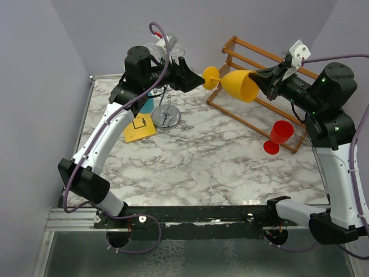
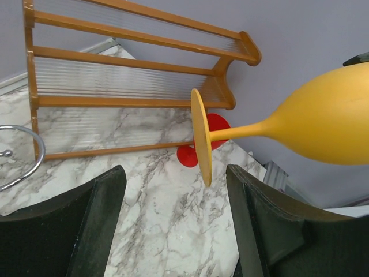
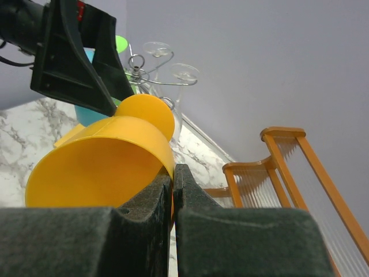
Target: Place the wine glass upside down on the wine glass rack
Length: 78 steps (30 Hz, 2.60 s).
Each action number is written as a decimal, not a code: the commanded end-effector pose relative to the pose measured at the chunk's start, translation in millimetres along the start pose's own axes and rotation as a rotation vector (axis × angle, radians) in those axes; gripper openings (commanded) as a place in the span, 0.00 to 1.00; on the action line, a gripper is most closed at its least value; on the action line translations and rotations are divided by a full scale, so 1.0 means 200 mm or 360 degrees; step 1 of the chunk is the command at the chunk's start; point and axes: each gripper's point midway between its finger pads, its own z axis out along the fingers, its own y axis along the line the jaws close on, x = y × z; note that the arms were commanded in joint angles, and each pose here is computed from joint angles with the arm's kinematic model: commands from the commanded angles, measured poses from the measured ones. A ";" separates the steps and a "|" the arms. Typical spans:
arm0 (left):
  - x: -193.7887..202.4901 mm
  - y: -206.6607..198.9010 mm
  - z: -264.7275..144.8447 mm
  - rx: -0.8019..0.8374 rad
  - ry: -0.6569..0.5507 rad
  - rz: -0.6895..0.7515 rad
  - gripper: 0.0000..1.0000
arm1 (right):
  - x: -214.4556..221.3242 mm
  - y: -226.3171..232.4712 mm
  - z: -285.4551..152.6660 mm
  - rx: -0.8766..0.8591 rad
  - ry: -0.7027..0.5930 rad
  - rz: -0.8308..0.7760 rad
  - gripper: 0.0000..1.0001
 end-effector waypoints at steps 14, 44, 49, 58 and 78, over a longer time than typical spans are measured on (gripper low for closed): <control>0.09 -0.06 0.07 0.0154 0.0026 -0.0022 0.49 | -0.04 0.05 0.04 -0.0108 -0.0078 0.0064 0.01; 0.01 -0.06 -0.02 0.0020 -0.0022 0.0218 0.00 | 0.10 0.05 0.01 -0.0080 0.0008 -0.0004 0.48; -0.04 -0.02 -0.07 -0.0107 -0.0046 0.0327 0.00 | 0.12 0.03 -0.02 -0.0024 0.0045 -0.0072 0.80; -0.20 0.07 -0.19 -0.0404 -0.0088 0.0726 0.00 | 0.28 0.01 -0.06 0.0018 0.0187 -0.0239 0.93; -0.39 0.20 -0.38 -0.0866 -0.0003 0.1334 0.00 | 0.85 0.31 -0.03 -0.0475 0.0320 -0.0231 0.95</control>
